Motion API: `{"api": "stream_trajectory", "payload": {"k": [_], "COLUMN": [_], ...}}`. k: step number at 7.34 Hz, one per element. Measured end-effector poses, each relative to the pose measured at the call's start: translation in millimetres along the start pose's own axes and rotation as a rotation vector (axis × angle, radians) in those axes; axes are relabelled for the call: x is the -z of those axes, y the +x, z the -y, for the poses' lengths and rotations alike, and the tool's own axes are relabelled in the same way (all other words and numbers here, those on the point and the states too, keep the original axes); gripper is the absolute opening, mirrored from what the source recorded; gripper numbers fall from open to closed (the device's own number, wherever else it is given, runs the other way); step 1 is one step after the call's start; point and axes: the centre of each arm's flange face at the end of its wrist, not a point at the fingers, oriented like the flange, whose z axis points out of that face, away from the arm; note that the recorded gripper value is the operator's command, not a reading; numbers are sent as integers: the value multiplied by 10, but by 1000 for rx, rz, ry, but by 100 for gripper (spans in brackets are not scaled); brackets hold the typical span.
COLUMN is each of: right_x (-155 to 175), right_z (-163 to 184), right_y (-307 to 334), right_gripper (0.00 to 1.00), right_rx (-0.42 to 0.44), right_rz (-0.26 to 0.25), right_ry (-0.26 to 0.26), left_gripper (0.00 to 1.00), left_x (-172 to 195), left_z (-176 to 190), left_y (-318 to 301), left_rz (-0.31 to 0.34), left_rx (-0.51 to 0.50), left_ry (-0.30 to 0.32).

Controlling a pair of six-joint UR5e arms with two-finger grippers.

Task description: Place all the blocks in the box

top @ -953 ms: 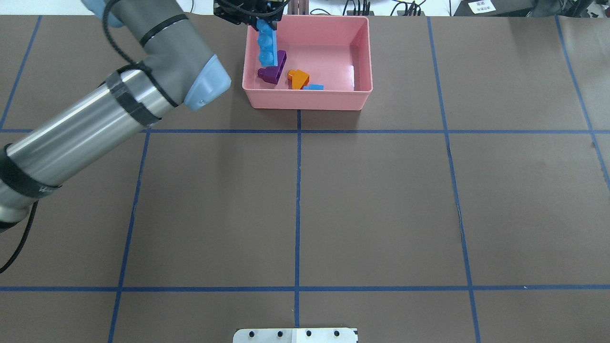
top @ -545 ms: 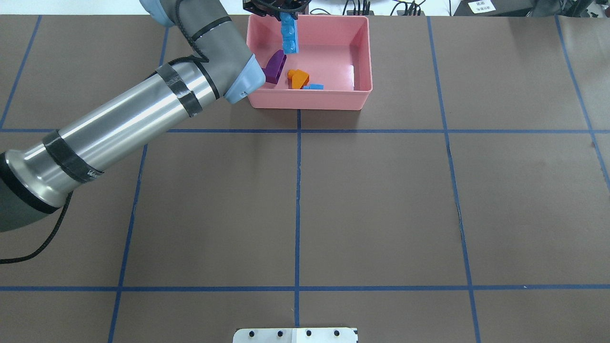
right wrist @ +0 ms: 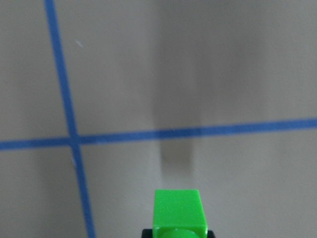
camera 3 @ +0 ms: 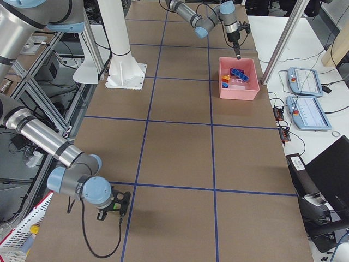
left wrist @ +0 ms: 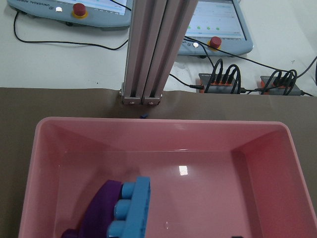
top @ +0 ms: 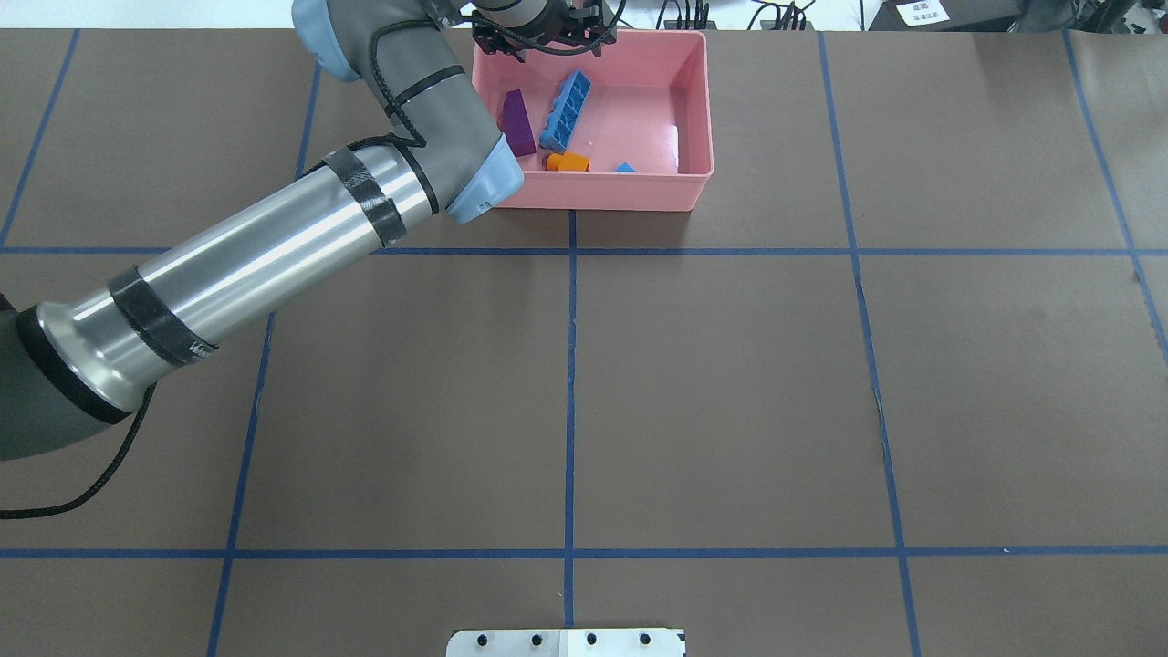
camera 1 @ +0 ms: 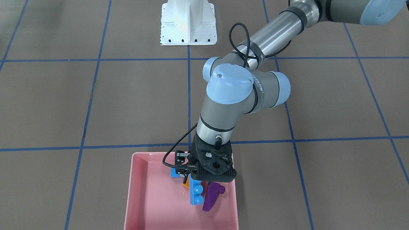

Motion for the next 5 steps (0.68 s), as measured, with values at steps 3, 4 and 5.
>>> {"api": "stream_trajectory", "payload": {"k": [3, 4, 5], "right_x": [1183, 1392, 1518], "right_z": [1894, 2432, 2894], "right_y": [-1680, -2472, -3294], "right_gripper": [0, 0, 0], "right_rx": [-68, -84, -100], "right_rz": [39, 51, 69], "right_ry": [71, 88, 92], "left_gripper": [100, 100, 100], "left_x": [400, 575, 746], "left_z": [-171, -282, -388], "left_y": [-486, -902, -1375], "left_rz": [-46, -52, -58], "left_rx": [20, 17, -3], "left_ry": [-109, -132, -155]}}
